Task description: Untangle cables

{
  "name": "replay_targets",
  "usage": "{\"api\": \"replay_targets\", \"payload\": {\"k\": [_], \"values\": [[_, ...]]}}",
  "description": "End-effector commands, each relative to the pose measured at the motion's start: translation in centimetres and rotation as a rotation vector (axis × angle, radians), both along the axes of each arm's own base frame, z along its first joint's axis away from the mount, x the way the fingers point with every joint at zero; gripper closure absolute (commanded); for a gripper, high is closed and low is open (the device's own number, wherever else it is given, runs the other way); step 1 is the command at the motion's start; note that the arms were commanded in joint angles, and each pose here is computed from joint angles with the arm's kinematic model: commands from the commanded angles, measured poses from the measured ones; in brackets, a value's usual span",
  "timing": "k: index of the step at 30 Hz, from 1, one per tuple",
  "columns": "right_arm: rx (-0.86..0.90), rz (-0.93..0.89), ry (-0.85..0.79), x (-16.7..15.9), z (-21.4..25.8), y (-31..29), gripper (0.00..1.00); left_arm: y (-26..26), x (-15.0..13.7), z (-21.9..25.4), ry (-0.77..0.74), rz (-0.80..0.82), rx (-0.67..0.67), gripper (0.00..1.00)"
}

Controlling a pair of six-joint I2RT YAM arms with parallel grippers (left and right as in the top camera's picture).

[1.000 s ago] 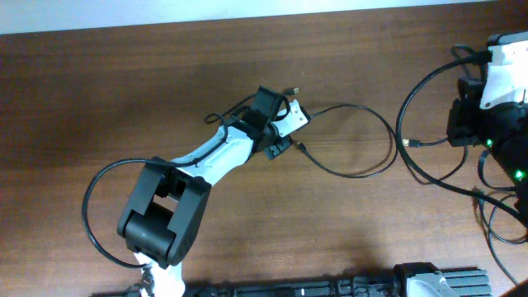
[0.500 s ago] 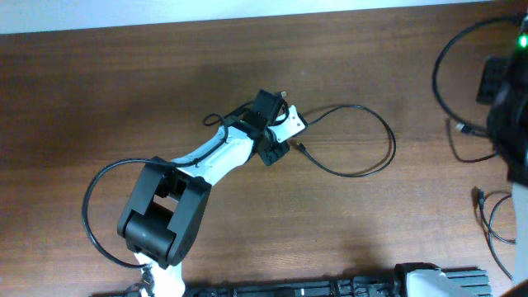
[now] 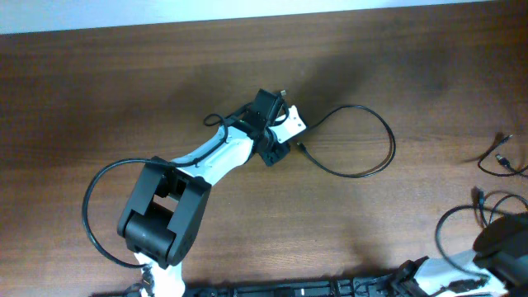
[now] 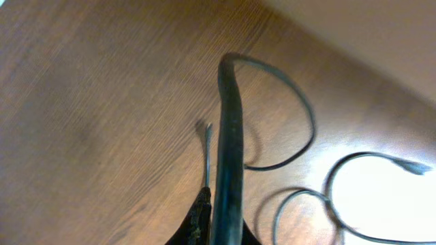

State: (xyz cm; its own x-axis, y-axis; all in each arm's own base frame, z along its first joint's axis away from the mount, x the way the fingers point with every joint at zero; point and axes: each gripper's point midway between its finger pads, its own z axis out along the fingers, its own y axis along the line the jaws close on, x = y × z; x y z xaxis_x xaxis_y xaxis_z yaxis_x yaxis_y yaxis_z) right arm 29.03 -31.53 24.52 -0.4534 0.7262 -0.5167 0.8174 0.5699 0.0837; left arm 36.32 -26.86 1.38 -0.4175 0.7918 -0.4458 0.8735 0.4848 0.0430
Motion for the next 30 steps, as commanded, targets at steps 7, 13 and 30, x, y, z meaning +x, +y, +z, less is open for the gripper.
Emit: {"api": "replay_targets", "payload": {"k": [7, 13, 30], "values": [[0.259, 0.118, -0.149, 4.4, -6.2, -0.8, 0.96, -1.1, -0.7, -0.2, 0.044, -0.023, -0.051, 0.85], [0.322, 0.300, -0.422, 9.2, -3.3, 0.6, 0.96, -1.1, -0.7, -0.2, 0.044, -0.023, -0.052, 0.85], [0.238, 0.145, -0.108, 4.2, -7.2, -1.3, 0.01, -2.2, -1.0, 0.3, 0.051, -0.052, -0.108, 1.00]]}}
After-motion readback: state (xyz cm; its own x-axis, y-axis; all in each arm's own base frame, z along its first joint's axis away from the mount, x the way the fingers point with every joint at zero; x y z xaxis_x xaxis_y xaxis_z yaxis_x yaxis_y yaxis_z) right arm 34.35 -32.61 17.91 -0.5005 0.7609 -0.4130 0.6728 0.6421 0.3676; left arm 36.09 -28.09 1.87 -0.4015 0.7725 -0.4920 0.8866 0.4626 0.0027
